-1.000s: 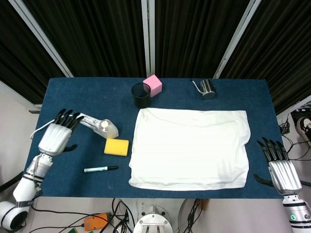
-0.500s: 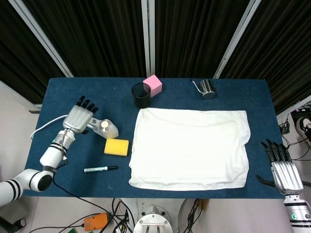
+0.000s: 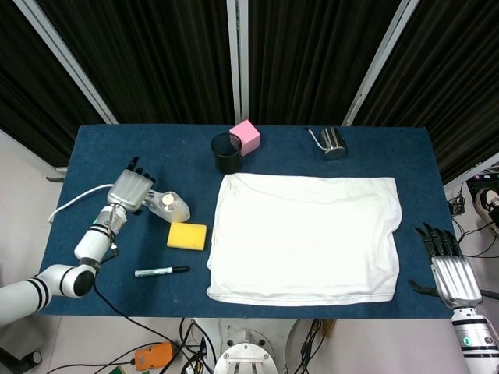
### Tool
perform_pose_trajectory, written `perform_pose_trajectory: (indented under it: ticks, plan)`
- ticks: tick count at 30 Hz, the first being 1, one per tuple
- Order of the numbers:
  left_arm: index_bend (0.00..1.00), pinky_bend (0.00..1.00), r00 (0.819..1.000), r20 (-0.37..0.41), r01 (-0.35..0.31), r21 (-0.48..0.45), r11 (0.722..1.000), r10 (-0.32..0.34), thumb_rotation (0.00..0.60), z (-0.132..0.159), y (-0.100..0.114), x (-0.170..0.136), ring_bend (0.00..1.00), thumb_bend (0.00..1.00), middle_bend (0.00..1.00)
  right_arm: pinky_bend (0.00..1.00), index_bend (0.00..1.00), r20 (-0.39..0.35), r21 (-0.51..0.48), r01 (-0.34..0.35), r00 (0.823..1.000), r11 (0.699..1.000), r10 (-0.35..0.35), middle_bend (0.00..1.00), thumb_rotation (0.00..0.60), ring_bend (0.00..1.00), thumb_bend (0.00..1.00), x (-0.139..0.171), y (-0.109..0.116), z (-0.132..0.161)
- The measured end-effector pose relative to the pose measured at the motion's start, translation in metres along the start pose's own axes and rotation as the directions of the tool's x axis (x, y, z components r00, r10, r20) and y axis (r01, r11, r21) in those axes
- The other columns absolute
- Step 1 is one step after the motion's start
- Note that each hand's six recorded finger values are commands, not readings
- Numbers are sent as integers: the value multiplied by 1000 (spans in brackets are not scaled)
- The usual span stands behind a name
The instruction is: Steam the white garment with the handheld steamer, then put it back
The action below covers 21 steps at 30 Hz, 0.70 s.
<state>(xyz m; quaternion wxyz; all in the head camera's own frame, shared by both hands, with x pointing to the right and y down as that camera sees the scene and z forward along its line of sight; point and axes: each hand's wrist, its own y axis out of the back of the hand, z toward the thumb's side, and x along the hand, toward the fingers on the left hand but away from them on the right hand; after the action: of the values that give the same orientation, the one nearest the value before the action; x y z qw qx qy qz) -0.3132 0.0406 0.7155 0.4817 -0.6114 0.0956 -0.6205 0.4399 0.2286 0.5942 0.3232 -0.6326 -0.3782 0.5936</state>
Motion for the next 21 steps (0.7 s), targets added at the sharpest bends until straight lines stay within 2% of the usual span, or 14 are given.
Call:
perform_pose_trajectory:
  ticks: [5,10,16,21]
  plan:
    - [498,0,1000,7,12,-8,1000,-12,600,3,-2,2,376,0,498,36,0,5,-3,-5,1000,1000,5,50,600,0,240,-2,-2,-1]
    - [558,0,999,14,30,-31,999,-30,600,6,-3,4,435,0,548,36,0,6,-5,-5,1000,1000,5,50,600,0,240,-3,-2,-2]
    - [576,0,998,32,65,-93,994,-62,600,12,-7,6,476,0,570,36,0,8,-9,-6,1000,1000,6,50,600,0,240,-5,-4,-3]
    - [625,0,995,42,94,-117,989,-90,600,14,-11,6,536,45,627,36,0,13,-13,-6,1000,1000,6,50,600,0,240,-5,-4,-5]
